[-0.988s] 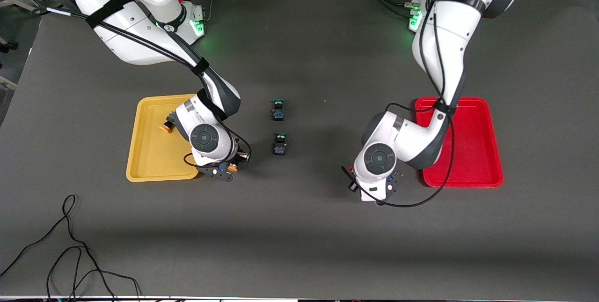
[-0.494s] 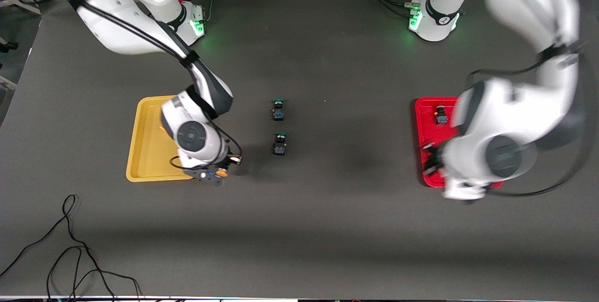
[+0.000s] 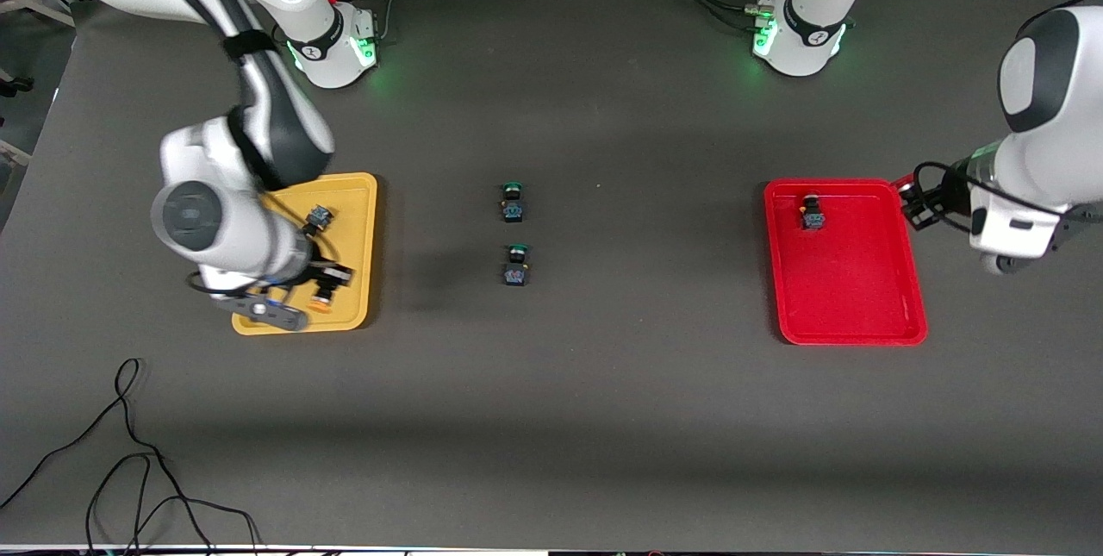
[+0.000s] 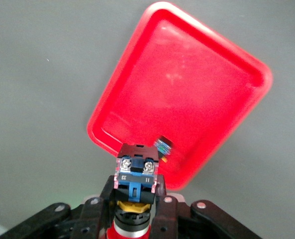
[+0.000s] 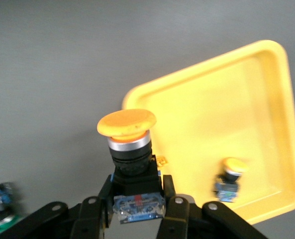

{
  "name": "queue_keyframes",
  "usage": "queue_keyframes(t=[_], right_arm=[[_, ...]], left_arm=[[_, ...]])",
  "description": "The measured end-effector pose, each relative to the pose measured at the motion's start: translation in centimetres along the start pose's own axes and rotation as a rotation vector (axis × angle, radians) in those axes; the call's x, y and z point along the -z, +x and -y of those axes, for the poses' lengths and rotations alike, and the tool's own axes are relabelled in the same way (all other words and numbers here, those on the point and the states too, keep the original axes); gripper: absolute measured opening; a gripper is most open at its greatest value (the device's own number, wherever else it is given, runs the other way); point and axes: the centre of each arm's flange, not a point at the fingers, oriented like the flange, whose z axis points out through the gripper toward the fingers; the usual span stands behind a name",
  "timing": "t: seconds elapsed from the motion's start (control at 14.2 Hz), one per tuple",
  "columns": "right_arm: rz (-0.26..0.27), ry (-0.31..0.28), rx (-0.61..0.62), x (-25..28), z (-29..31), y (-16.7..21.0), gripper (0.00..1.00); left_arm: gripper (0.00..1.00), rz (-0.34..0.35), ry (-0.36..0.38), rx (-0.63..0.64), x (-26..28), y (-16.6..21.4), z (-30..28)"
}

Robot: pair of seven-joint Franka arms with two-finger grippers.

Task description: Place red and yellow buttons in trays

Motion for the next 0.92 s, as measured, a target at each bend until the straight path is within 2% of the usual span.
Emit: queue_keyframes(t=[0.28,0.56,0.85,0.92], right_arm=[[-0.002,0.023,0.017,-8.7,-7.1,0.3,0.41],[0.014,0.035,0.007,-14.1,-7.6,-0.6,0.41],[0.003,0.043,0.002,-15.6,-7.4,-0.2,0.41],[0.004,0.043,0.001,-15.7,-7.4,-0.1,0.44]], left_arm=[[0.33,-0.053,-0.038,-0.030,-10.6,1.8,0.9],[0.33,-0.072,-0.078,-0.047,-18.7,3.1,-0.6],[0.34,-0.088,-0.104,-0.041,-22.1,4.1,-0.9],[0.41,-0.091,-0.106,-0.039,-22.0,4.2,-0.8]])
